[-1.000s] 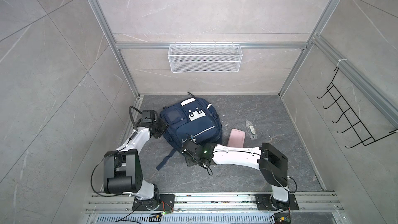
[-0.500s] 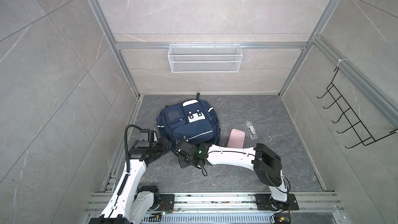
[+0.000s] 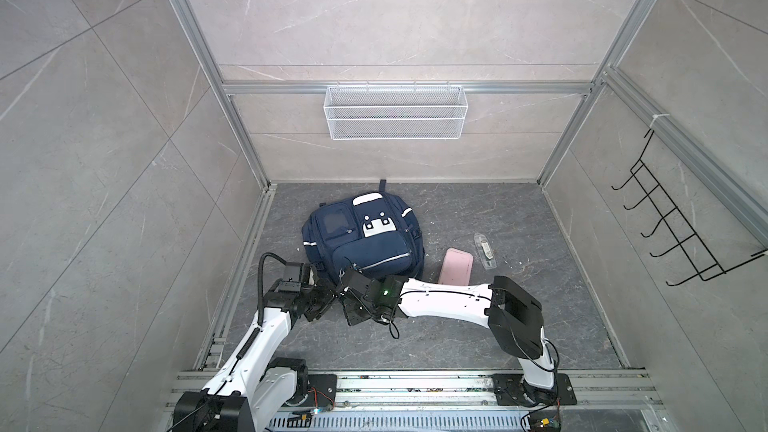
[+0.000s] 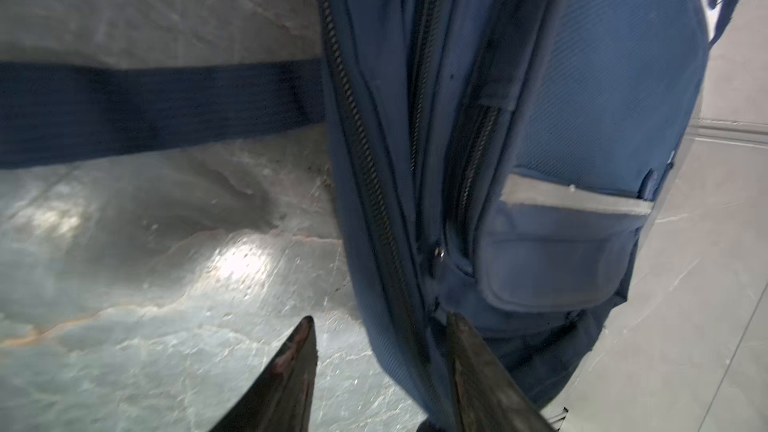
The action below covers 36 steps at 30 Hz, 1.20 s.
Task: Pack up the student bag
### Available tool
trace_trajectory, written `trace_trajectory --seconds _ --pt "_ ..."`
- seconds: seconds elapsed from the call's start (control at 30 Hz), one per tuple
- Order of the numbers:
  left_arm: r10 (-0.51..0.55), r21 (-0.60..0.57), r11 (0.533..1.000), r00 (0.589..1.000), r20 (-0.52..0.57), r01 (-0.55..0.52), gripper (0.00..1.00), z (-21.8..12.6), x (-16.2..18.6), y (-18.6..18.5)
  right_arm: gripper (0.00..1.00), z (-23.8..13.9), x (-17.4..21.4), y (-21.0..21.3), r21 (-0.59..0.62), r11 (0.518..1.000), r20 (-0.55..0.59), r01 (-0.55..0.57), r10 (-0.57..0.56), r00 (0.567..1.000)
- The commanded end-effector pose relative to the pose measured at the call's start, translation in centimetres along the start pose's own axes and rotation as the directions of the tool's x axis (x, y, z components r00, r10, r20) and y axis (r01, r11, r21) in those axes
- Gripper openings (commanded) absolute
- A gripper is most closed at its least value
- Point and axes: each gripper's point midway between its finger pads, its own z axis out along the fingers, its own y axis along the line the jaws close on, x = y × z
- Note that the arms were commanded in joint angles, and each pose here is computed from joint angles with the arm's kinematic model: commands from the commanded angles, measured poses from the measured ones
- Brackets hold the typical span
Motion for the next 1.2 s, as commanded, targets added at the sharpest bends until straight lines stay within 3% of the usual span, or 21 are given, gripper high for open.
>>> trace_trajectory --seconds 0.0,0.13,0.37,0.4,0.63,0.97,1.17 --pt "-0.002 0.053 0.999 1.000 0.018 0.001 0.51 0.4 -0.7 -1.5 0.00 0.0 0.3 1.9 -0.061 0.997 -0.005 0.039 -0.039 0.999" --pt "-0.002 0.052 0.999 1.000 0.016 0.001 0.45 1.0 -1.0 -1.8 0.00 -0.1 0.4 2.1 -0.066 0.997 -0.003 0.040 -0.040 0.999" --pt "0.004 0.011 1.000 1.000 0.007 -0.004 0.02 1.8 -1.0 -1.1 0.00 -1.2 0.1 1.5 -0.042 0.999 0.020 0.034 -0.033 0.999" --pt "0.001 0.001 1.000 1.000 0.009 -0.001 0.00 1.8 -1.0 -0.9 0.00 -1.5 0.1 1.0 -0.029 0.999 0.025 0.030 -0.029 0.999" --pt "0.002 -0.034 0.999 0.999 0.034 -0.001 0.00 2.0 -1.8 -0.5 0.00 -4.3 1.3 -4.2 0.058 0.998 0.045 -0.025 0.023 0.999" --pt "0.021 -0.064 0.998 0.998 0.064 -0.017 0.00 2.0 -3.4 -1.0 0.00 -8.2 3.0 -16.1 0.186 0.965 0.090 -0.185 0.171 0.981" --pt "0.039 -0.065 0.997 0.996 0.082 -0.034 0.00 2.1 -5.1 -2.2 0.00 -8.0 3.1 -18.3 0.268 0.951 0.070 -0.154 0.141 0.988"
